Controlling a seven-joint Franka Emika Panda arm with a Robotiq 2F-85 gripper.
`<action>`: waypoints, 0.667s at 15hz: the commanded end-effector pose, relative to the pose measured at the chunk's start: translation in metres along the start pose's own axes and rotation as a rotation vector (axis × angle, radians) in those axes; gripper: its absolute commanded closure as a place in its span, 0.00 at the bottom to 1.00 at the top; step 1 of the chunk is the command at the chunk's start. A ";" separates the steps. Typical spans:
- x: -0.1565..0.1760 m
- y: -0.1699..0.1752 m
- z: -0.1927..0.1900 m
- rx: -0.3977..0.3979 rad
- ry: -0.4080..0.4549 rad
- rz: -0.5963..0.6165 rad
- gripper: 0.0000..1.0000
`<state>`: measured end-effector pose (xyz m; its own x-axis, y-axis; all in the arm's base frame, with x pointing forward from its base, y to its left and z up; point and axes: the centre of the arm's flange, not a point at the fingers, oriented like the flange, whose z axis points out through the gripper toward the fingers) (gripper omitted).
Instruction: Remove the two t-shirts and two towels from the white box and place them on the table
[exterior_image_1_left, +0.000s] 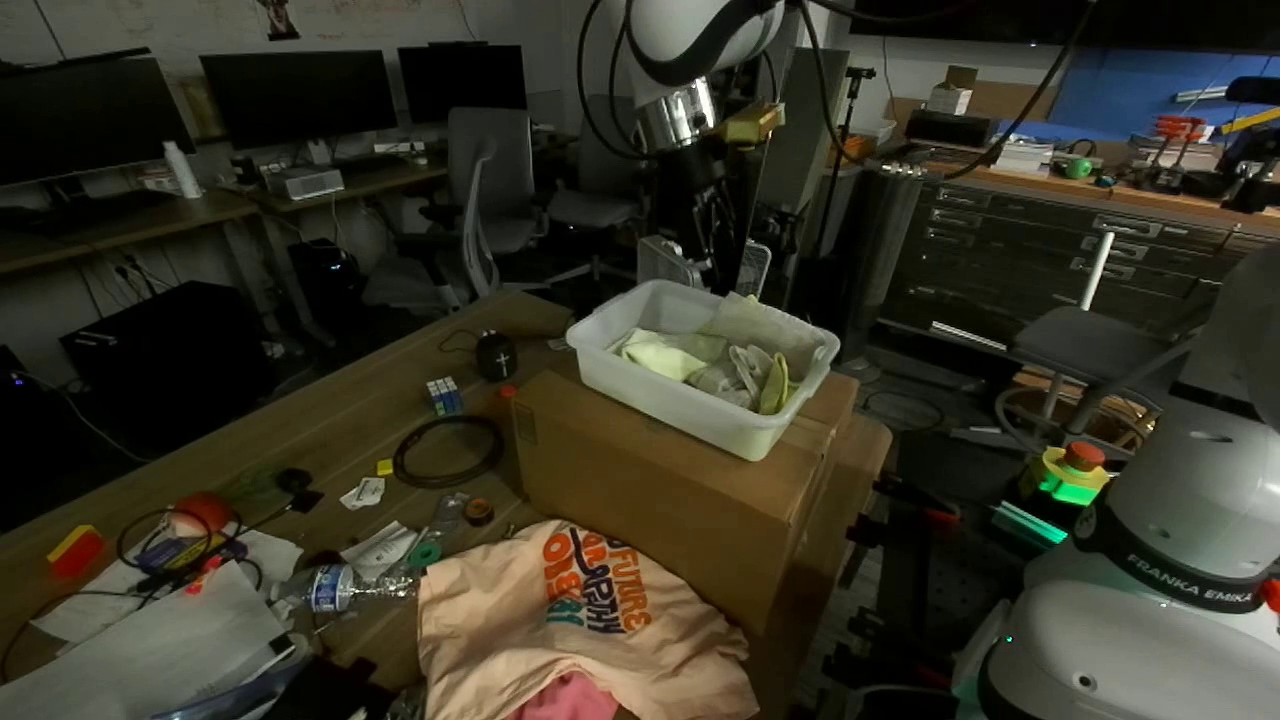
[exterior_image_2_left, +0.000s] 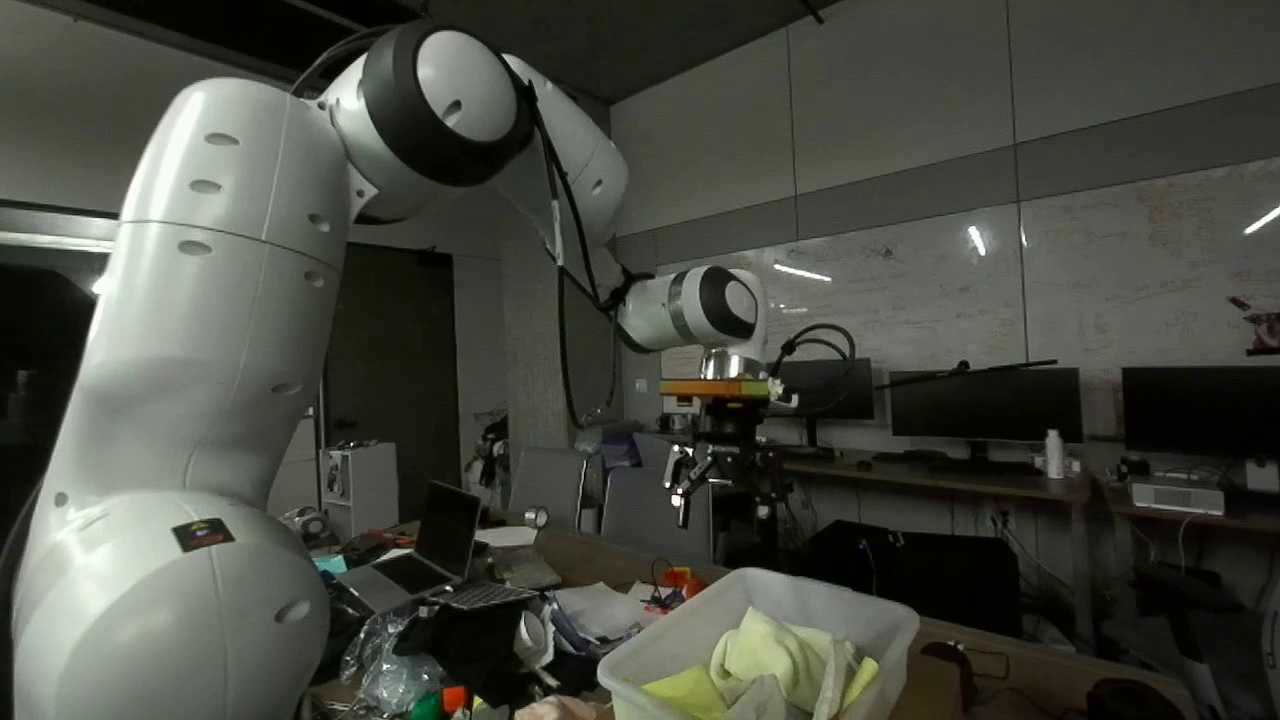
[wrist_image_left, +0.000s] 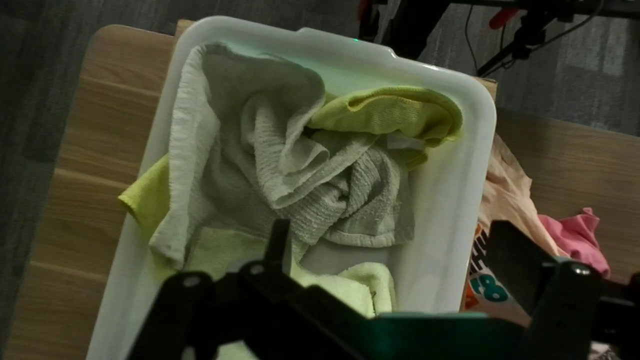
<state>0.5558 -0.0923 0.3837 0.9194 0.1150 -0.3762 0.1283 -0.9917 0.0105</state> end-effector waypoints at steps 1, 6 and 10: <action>0.023 -0.006 0.031 0.065 0.031 -0.002 0.00; 0.049 -0.003 0.078 0.102 0.002 0.069 0.00; 0.056 0.014 0.106 0.086 -0.003 0.135 0.00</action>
<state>0.5682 -0.0937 0.2767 0.9164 0.0342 -0.3987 0.0219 -0.9991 -0.0353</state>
